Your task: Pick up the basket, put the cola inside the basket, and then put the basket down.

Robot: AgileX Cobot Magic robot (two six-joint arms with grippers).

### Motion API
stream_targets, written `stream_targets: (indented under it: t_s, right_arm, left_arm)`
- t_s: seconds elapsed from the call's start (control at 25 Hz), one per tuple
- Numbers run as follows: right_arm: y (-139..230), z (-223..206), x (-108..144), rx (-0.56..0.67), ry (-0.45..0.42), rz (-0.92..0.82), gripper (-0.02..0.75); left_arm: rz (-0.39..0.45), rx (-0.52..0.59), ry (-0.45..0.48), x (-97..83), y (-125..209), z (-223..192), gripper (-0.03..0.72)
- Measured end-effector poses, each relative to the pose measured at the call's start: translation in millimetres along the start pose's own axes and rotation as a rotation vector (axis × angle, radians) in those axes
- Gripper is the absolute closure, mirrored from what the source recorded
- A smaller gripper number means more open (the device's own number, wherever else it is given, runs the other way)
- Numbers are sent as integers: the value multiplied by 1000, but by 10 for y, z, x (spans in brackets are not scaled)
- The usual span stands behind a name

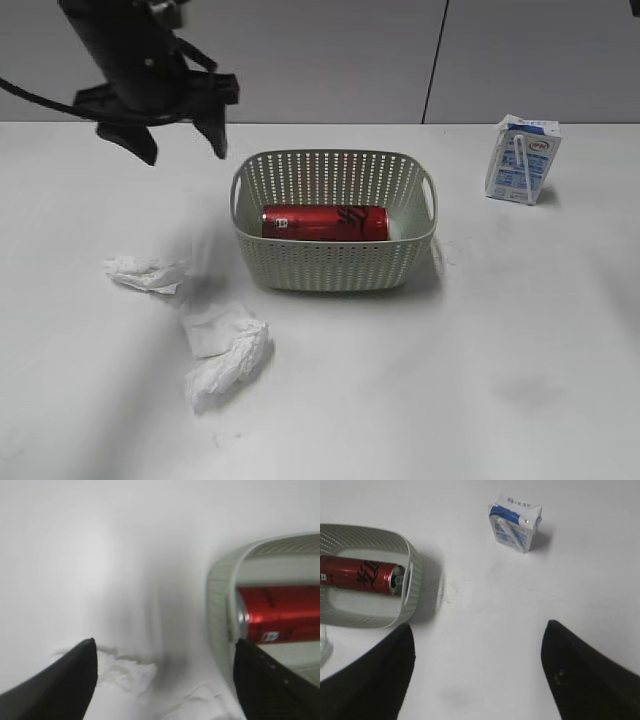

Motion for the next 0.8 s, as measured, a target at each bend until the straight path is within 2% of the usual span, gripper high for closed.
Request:
stream_targets:
  t_s: [0.08, 0.2, 0.32, 0.48, 0.64, 0.8]
  right_arm:
    - [132, 100, -4, -1, -2, -1, 144]
    - [405, 140, -48, 33, 5, -8, 144]
    - [706, 181, -105, 65, 15, -12, 144]
    - [1082, 274, -177, 66, 27, 2, 144]
    - [1467, 305, -256, 50, 31, 38, 144]
    - [1792, 297, -335, -3, 33, 45, 144]
  left_arm:
    - [-29, 54, -29, 239, 93, 172, 43]
    - [-27, 83, -86, 599, 173, 363, 48]
    - [-5, 81, -115, 792, 309, 539, 58]
    - [-22, 86, -152, 828, 592, 774, 76]
    - [-45, 114, -193, 804, 1025, 942, 90]
    - [-39, 44, -181, 692, 1472, 1062, 99]
Point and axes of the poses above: a point on each arm's last joint axis where the gripper is mounted, z pointing back along that axis away from the gripper, x along the wrist's bending axis when the last joint is at zero, y = z × x, the point moved 5 cm from there along -z, pointing out along that axis toward the gripper, and after that the axes turned 12 degrees about -z, right-handed, at the moved point
